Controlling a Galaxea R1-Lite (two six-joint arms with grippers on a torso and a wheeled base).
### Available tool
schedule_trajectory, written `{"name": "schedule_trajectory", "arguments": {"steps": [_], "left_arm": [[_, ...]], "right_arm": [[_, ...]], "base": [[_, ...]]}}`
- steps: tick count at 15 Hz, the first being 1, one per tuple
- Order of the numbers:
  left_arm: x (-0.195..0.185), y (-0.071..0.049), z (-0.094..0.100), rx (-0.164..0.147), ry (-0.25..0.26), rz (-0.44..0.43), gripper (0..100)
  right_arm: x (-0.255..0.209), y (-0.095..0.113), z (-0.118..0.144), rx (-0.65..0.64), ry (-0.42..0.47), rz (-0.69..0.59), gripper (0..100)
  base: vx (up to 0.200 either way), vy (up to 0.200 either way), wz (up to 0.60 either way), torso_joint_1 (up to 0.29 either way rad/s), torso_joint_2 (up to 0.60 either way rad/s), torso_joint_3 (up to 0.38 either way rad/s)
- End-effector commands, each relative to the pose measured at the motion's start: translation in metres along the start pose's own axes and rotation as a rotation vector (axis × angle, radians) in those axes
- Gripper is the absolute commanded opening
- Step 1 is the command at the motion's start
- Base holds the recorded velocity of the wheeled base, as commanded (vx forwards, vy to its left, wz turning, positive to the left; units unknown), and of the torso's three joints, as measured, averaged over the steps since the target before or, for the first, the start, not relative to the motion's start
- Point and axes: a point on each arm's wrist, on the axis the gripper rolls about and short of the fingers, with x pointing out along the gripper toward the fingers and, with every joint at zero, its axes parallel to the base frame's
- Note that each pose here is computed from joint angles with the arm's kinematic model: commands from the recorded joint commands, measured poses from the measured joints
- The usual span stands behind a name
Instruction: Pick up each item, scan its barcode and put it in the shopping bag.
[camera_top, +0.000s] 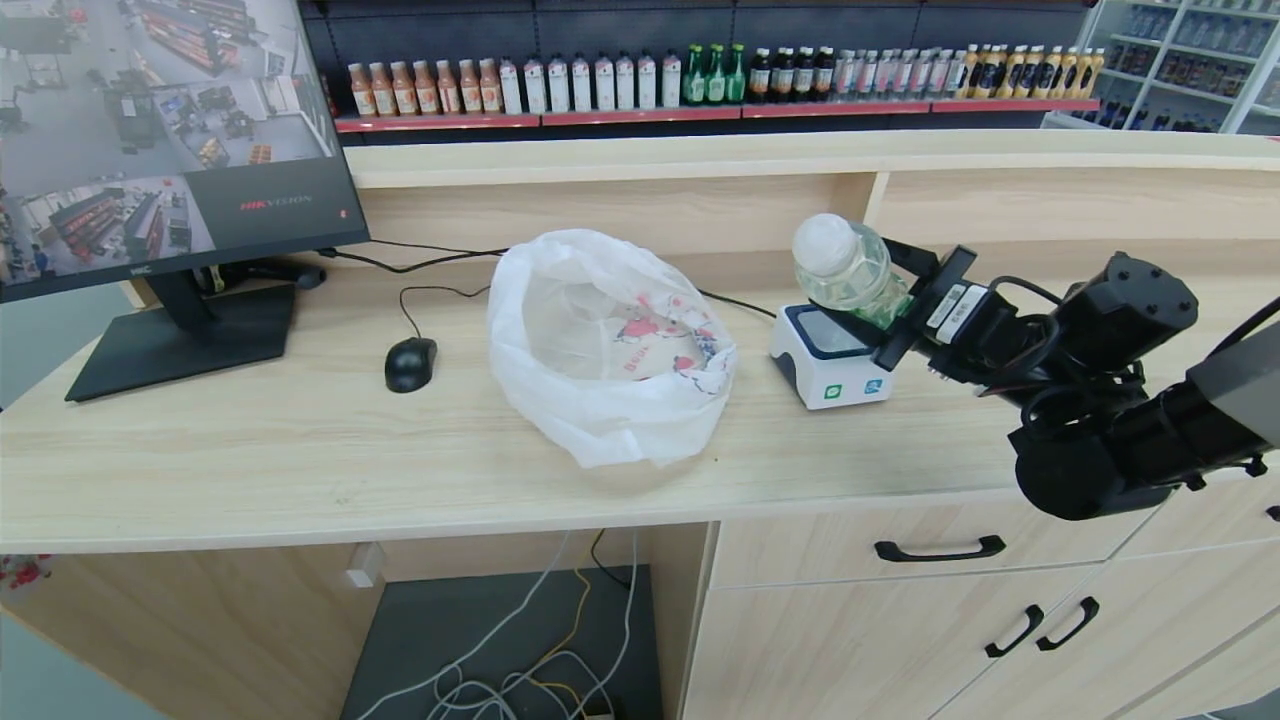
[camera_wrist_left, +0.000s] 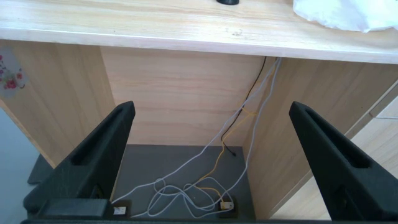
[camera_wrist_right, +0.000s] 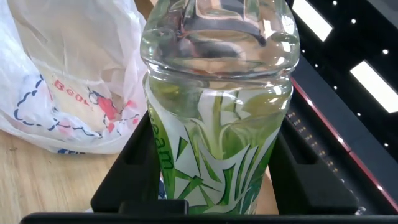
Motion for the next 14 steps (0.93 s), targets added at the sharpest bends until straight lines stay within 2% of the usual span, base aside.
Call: {"name": "schedule_trajectory", "arguments": {"steps": [1, 10, 14], "left_arm": [[0.0, 0.0, 0.0, -0.001, 0.0, 0.001, 100], [0.0, 0.0, 0.0, -0.001, 0.0, 0.001, 100], [0.0, 0.0, 0.0, -0.001, 0.0, 0.001, 100]], "right_arm": [[0.0, 0.0, 0.001, -0.003, -0.002, 0.0, 0], [0.001, 0.001, 0.0, -0.004, 0.003, -0.006, 0], [0.003, -0.009, 0.012, 0.001, 0.006, -0.045, 0]], "base": [[0.0, 0.0, 0.0, 0.0, 0.0, 0.0], [0.0, 0.0, 0.0, 0.0, 0.0, 0.0], [0.0, 0.0, 0.0, 0.0, 0.0, 0.0]]}}
